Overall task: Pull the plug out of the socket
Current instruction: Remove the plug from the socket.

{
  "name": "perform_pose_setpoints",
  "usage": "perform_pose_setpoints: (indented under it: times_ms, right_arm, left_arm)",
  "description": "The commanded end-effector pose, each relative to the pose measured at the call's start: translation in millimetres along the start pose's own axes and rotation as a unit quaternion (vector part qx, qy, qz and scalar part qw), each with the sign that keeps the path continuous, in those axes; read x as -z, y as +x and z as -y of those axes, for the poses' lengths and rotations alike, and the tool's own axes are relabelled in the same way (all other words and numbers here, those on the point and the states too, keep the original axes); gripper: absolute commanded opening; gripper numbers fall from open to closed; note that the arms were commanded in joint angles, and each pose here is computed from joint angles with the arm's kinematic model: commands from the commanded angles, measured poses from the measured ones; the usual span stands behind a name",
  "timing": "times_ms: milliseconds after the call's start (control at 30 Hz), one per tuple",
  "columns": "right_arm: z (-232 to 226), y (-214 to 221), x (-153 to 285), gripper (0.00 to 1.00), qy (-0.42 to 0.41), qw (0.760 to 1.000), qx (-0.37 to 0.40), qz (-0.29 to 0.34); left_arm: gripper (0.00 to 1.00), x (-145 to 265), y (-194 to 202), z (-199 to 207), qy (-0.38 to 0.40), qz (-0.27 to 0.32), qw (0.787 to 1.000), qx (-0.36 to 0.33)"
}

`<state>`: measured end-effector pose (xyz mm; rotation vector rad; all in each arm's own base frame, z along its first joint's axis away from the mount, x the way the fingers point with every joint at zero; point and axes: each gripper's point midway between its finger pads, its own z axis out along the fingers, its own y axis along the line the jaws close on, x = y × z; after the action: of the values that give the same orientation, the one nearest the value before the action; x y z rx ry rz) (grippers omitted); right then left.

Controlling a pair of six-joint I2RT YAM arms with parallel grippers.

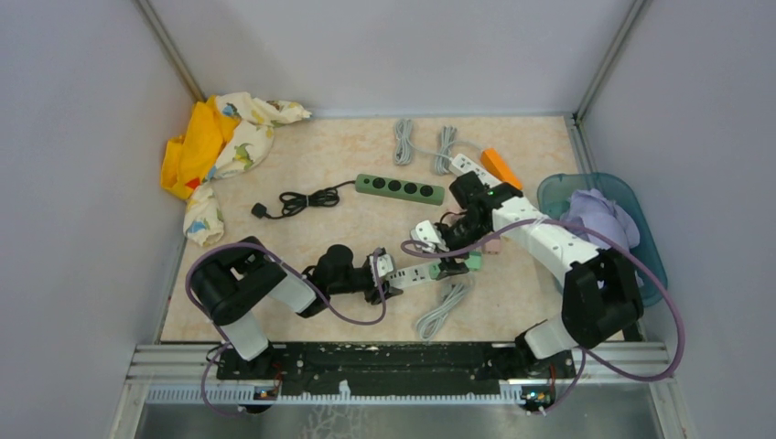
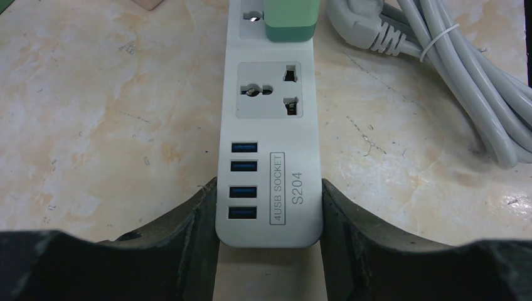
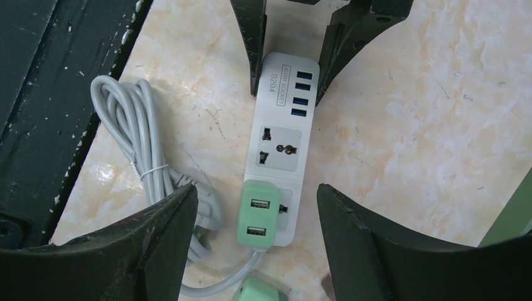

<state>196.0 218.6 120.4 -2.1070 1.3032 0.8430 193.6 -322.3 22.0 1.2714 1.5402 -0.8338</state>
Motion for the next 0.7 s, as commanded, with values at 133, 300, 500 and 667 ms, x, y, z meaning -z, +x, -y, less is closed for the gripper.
perform_pose_setpoints:
  times_ms: [133, 300, 500, 667]
  right_arm:
    - [3, 5, -10, 0.7, -0.007, 1.0, -0.003, -0.02]
    - [-1, 27, -22, 0.69, -0.028, 0.997, -0.015, -0.077]
    - [3, 48, -28, 0.65, -0.022, 0.99, -0.024, -0.138]
    - [7, 56, -25, 0.56, -0.014, 0.985, -0.036, -0.167]
  left_arm:
    - [0.0, -1, 3, 8, 0.02, 0.0, 1.0, 0.004]
    - [0.0, -1, 3, 7, 0.019, -0.001, 1.0, 0.004]
    - [0.0, 1, 3, 7, 0.017, 0.002, 1.0, 0.003]
    - [0.0, 1, 2, 7, 0.016, 0.004, 1.0, 0.003]
